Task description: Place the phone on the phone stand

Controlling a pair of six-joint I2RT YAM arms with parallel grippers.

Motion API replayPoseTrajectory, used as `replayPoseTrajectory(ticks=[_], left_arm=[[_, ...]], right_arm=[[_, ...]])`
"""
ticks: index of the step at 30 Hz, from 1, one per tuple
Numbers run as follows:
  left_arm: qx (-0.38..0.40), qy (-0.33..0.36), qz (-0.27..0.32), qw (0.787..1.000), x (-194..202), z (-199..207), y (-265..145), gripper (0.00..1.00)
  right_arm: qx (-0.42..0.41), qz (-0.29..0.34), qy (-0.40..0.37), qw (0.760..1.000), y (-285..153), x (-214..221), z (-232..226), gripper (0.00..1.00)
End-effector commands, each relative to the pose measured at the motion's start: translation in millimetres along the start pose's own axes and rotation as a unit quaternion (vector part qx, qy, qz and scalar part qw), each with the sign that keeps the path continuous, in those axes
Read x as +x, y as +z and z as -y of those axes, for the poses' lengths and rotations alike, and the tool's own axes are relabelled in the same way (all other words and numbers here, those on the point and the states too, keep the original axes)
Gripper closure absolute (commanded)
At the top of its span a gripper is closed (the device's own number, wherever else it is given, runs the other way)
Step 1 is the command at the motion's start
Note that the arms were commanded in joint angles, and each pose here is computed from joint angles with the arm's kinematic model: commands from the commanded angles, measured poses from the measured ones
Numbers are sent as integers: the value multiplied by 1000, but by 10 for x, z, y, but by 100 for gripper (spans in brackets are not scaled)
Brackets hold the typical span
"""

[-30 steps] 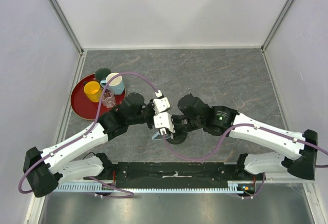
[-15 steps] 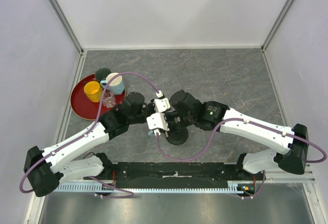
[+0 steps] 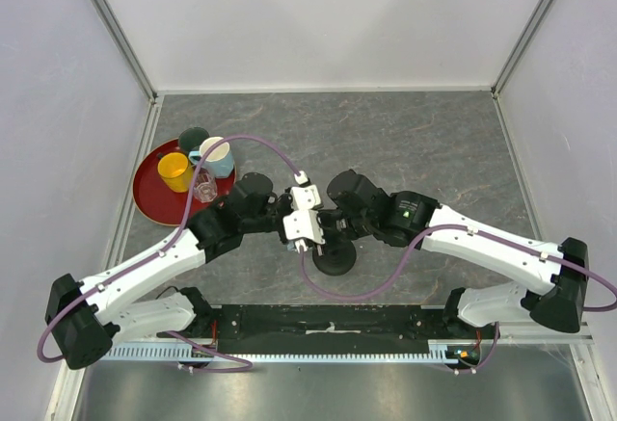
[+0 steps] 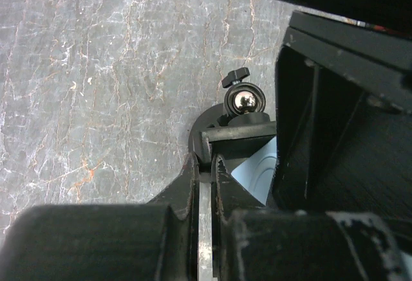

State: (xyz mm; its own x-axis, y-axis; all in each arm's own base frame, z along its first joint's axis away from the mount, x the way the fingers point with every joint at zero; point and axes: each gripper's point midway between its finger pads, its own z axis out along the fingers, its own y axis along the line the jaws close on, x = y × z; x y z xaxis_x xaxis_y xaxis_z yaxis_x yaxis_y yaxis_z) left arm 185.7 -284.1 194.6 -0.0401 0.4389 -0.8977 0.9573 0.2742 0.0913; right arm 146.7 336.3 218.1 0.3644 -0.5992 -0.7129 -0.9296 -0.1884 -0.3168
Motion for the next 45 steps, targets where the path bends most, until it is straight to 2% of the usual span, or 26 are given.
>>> replayPoseTrajectory(ticks=[1, 2, 6, 9, 14, 17, 18, 19, 20, 24, 25, 28, 30, 31, 32, 34, 35, 36, 38, 39, 43, 45], left_arm=[[-37, -18, 2, 999, -74, -134, -82, 98], [-46, -19, 6, 999, -90, -156, -98, 98], [-75, -33, 25, 996, -132, -220, -151, 98], [-103, -45, 25, 993, -125, -304, -181, 98], [-156, -55, 34, 986, -183, -472, -270, 98], [-196, -82, 29, 977, -192, -594, -325, 98], [-213, -94, 30, 972, -215, -654, -353, 98], [-211, -98, 27, 972, -213, -647, -342, 98], [-213, -104, 24, 971, -205, -653, -338, 98], [-255, -137, 41, 956, -253, -736, -410, 98], [-298, -143, 45, 943, -234, -845, -498, 98], [-360, -156, 58, 918, -174, -977, -647, 98], [-388, -156, 60, 906, -114, -1028, -698, 98], [-420, -157, 60, 892, -88, -1103, -792, 98], [-430, -156, 59, 887, -72, -1120, -829, 98], [-451, -159, 70, 876, -87, -1166, -929, 98], [-456, -160, 70, 873, -69, -1169, -951, 98], [-459, -162, 74, 870, -78, -1171, -978, 98], [-458, -162, 85, 870, -110, -1152, -998, 98], [-455, -158, 87, 872, -131, -1142, -997, 98], [-446, -146, 87, 879, -183, -1081, -959, 98], [-442, -145, 91, 881, -201, -1048, -975, 98]], right_arm=[[54, -23, 81, 995, -155, 99, 87, 100], [59, -30, 122, 990, -150, 137, 60, 100], [54, -60, 190, 978, -107, 328, -93, 100], [39, -52, 218, 974, -148, 306, -208, 100], [62, -46, 250, 965, -297, 280, -221, 100], [49, -60, 277, 958, -300, 285, -275, 100], [90, -79, 292, 949, -328, 369, -173, 100], [114, -90, 346, 927, -305, 423, -154, 100], [126, -101, 366, 916, -297, 470, -148, 100], [178, -167, 397, 885, -324, 710, -168, 100], [205, -173, 409, 872, -367, 754, -132, 100], [228, -197, 426, 853, -448, 862, -174, 100], [260, -230, 435, 831, -506, 1026, -207, 100], [275, -246, 439, 819, -538, 1111, -224, 100], [311, -261, 447, 798, -607, 1202, -191, 100], [337, -291, 446, 776, -708, 1319, -244, 100], [347, -295, 450, 768, -735, 1344, -258, 100], [375, -308, 450, 749, -834, 1398, -255, 100], [400, -306, 454, 735, -911, 1373, -201, 100], [430, -318, 454, 713, -989, 1416, -172, 100], [465, -312, 466, 685, -950, 1318, -40, 100], [471, -299, 468, 685, -851, 1287, 34, 100]])
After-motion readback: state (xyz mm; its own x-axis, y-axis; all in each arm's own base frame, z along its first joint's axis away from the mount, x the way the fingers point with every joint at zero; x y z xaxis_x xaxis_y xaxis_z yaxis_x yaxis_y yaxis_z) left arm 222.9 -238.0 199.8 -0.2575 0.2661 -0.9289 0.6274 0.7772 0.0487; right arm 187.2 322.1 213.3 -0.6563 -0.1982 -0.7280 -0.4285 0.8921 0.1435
